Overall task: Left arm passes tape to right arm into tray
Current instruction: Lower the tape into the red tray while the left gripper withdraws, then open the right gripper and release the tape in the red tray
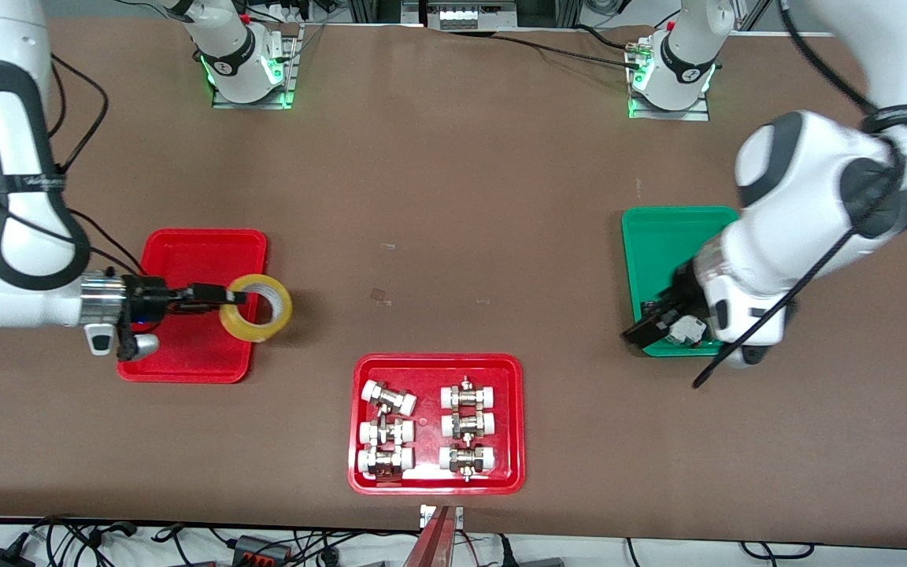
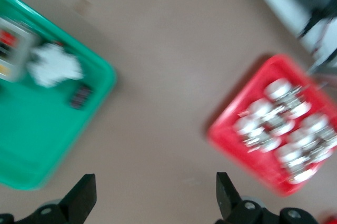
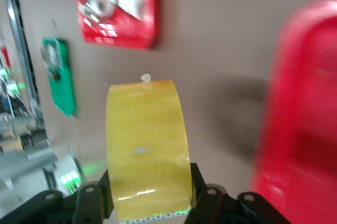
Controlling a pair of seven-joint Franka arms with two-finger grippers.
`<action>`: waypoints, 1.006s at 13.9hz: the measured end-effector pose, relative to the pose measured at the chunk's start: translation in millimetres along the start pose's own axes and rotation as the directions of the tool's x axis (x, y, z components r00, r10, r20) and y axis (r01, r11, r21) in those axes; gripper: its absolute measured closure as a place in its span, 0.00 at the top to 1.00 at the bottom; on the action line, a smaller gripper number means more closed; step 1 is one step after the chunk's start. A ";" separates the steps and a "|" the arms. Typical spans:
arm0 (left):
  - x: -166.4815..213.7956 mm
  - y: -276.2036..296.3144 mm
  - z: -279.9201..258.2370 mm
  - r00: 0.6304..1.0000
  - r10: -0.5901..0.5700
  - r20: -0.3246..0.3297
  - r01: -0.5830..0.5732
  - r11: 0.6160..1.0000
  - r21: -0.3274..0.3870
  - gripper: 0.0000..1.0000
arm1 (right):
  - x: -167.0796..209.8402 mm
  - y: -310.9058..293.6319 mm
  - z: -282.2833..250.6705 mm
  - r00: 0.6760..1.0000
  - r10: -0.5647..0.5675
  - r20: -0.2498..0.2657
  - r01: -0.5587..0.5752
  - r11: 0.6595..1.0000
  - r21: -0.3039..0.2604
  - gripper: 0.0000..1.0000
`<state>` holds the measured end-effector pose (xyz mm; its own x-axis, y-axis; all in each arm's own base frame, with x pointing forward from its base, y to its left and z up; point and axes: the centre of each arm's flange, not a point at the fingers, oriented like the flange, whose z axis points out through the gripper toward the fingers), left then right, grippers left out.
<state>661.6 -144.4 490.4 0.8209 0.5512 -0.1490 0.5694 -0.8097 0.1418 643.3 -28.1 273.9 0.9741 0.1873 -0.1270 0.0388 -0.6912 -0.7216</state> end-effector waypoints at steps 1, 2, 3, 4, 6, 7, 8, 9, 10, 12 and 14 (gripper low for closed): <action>8.3 -25.6 -10.6 0.994 0.102 0.024 -0.104 0.993 0.064 1.00 | -11.8 31.8 -9.0 1.000 -0.019 0.018 0.019 1.000 -0.001 0.56; 16.1 -51.3 -20.8 0.976 0.216 0.035 -0.219 0.962 0.162 1.00 | -23.4 62.4 -16.1 0.999 -0.039 0.031 0.039 0.999 -0.001 0.56; 18.5 -69.1 -29.9 0.942 0.330 0.059 -0.334 0.907 0.257 1.00 | -32.8 87.8 -19.3 0.998 -0.056 0.040 0.056 0.998 0.001 0.56; 15.2 -77.4 -37.1 0.896 0.432 0.101 -0.440 0.839 0.319 1.00 | -40.6 110.0 -18.9 0.996 -0.073 0.047 0.073 0.997 0.007 0.56; -2.2 -69.1 -42.8 0.840 0.523 0.141 -0.537 0.769 0.347 1.00 | -49.4 139.3 -8.6 0.993 -0.097 0.061 0.095 0.995 0.027 0.56; -14.5 -57.1 -40.2 0.829 0.540 0.145 -0.554 0.759 0.342 1.00 | -50.5 145.4 -2.5 0.992 -0.105 0.073 0.103 0.994 0.030 0.55; -30.9 -40.9 -33.9 0.823 0.548 0.148 -0.563 0.755 0.336 1.00 | -49.9 147.1 2.1 0.990 -0.114 0.085 0.113 0.993 0.024 0.56; -47.2 -25.2 -25.7 0.822 0.549 0.151 -0.565 0.754 0.335 1.00 | -47.6 144.9 2.4 0.988 -0.126 0.089 0.125 0.992 0.015 0.62; -58.8 -14.2 -17.6 0.817 0.554 0.158 -0.572 0.749 0.335 1.00 | -44.4 142.4 2.9 0.985 -0.146 0.088 0.147 0.989 0.002 0.72; -52.6 -18.6 -14.0 0.825 0.542 0.160 -0.562 0.757 0.332 1.00 | -35.8 138.9 6.1 0.970 -0.224 0.100 0.230 0.971 -0.061 0.90; -22.6 -45.6 -23.1 0.864 0.488 0.123 -0.503 0.832 0.232 1.00 | -24.9 129.5 8.3 0.946 -0.288 0.146 0.309 0.939 -0.149 1.00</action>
<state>618.1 -115.3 509.9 0.9820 0.0561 -0.1802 0.0508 -0.9981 -0.0339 622.2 -116.5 178.0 0.8779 0.4786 -0.0118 0.3708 -0.6954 -0.6156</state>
